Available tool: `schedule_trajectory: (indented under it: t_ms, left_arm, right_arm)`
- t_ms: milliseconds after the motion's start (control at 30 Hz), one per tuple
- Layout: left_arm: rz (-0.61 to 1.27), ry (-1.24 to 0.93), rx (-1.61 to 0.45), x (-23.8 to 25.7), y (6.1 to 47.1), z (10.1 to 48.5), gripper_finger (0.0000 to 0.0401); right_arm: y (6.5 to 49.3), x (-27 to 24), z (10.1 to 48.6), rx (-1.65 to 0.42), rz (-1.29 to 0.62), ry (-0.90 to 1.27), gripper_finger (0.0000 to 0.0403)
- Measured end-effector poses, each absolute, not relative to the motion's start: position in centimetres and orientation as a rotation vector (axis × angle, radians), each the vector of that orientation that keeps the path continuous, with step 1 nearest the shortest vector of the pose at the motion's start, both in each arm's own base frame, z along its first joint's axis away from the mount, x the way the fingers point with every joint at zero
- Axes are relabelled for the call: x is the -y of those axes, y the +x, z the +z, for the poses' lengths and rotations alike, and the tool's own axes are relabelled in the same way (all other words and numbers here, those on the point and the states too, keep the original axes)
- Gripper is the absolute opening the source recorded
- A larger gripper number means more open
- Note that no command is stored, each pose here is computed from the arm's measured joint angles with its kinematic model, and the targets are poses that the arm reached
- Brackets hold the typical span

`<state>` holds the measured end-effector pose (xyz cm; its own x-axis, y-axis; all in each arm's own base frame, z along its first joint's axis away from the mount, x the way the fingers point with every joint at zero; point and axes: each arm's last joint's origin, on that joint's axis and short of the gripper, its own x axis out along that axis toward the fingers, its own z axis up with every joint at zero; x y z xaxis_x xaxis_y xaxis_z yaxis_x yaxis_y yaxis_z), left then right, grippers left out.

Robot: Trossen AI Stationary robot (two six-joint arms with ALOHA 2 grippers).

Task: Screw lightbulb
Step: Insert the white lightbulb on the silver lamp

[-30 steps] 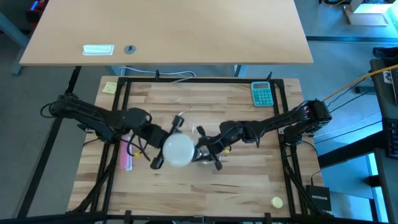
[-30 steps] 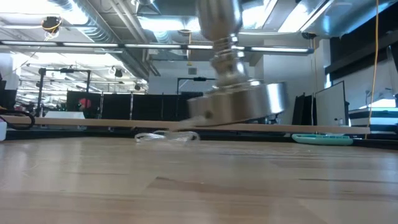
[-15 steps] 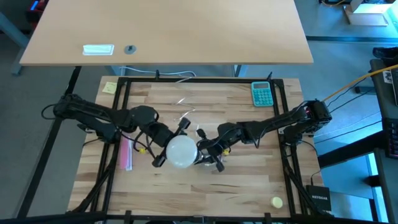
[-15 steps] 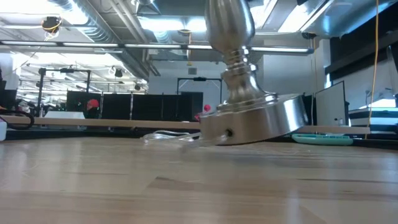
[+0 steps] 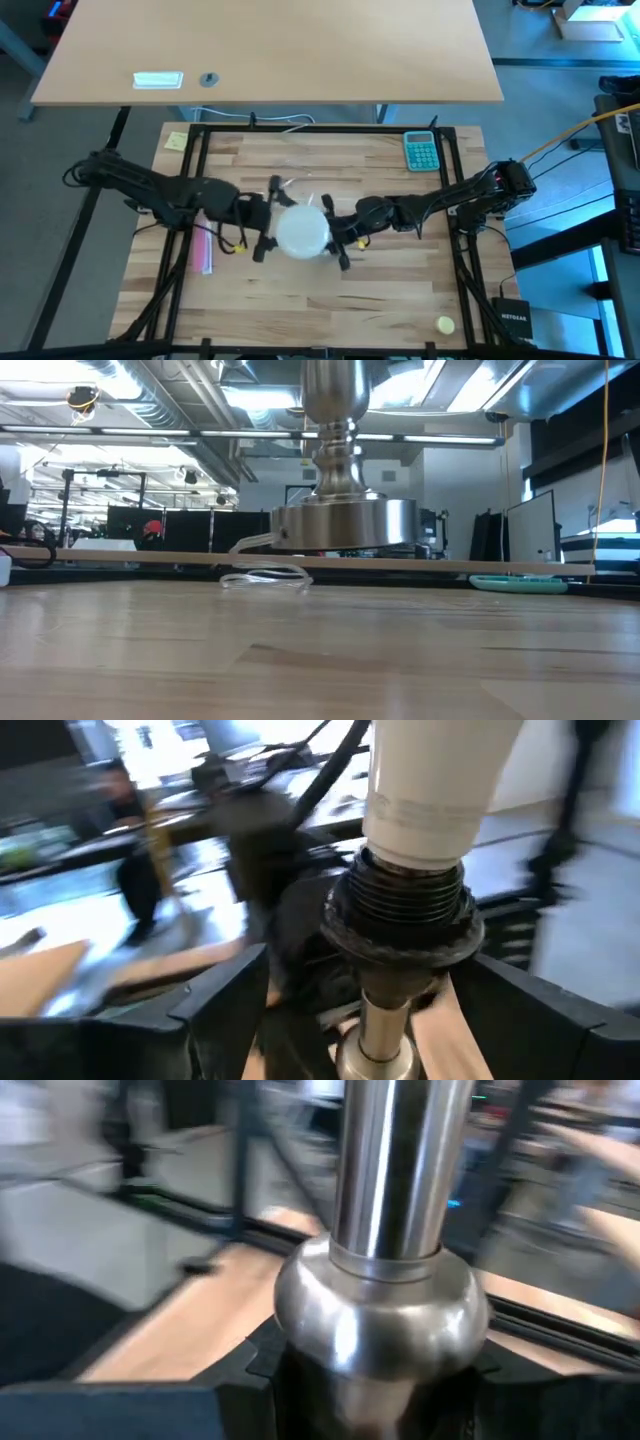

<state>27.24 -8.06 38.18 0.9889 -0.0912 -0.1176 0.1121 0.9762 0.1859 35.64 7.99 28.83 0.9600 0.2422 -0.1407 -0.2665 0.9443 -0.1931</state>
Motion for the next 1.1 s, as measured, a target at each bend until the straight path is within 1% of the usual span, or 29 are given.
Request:
schedule_trajectory:
  t_ms: [167,233,400,533,600,733,933,1100]
  left_arm:
    - [0.179,0.202,-0.121,9.0,25.6,38.7,0.0303]
    - [0.259,0.199,-0.116,9.3,25.4,38.9,0.0303]
    - [0.306,0.113,-0.104,9.2,25.3,38.9,0.0303]
    - [0.464,0.079,-0.029,9.3,25.0,39.8,0.0304]
    - [0.475,0.063,0.012,9.4,25.0,40.3,0.0304]
    - [0.436,0.054,0.087,9.9,25.8,40.6,0.0304]
    - [0.490,0.099,0.164,9.7,27.8,40.5,0.0304]
    - [0.501,0.110,0.208,9.5,28.1,40.8,0.0303]
  right_arm:
    - [35.8,-6.3,29.0,-0.133,-0.004,-0.197,0.0140]
    - [36.0,-5.5,28.9,-0.142,-0.074,-0.195,0.0140]
    - [36.2,-4.4,28.7,-0.151,-0.117,-0.180,0.0140]
    - [36.2,-4.3,28.8,-0.148,-0.129,-0.175,0.0140]
    - [36.2,-4.2,28.7,-0.149,-0.132,-0.170,0.0140]
    - [36.2,-4.1,28.7,-0.152,-0.153,-0.170,0.0140]
    - [36.2,-4.1,28.6,-0.155,-0.156,-0.171,0.0140]
    - [36.2,-4.1,28.6,-0.160,-0.156,-0.172,0.0140]
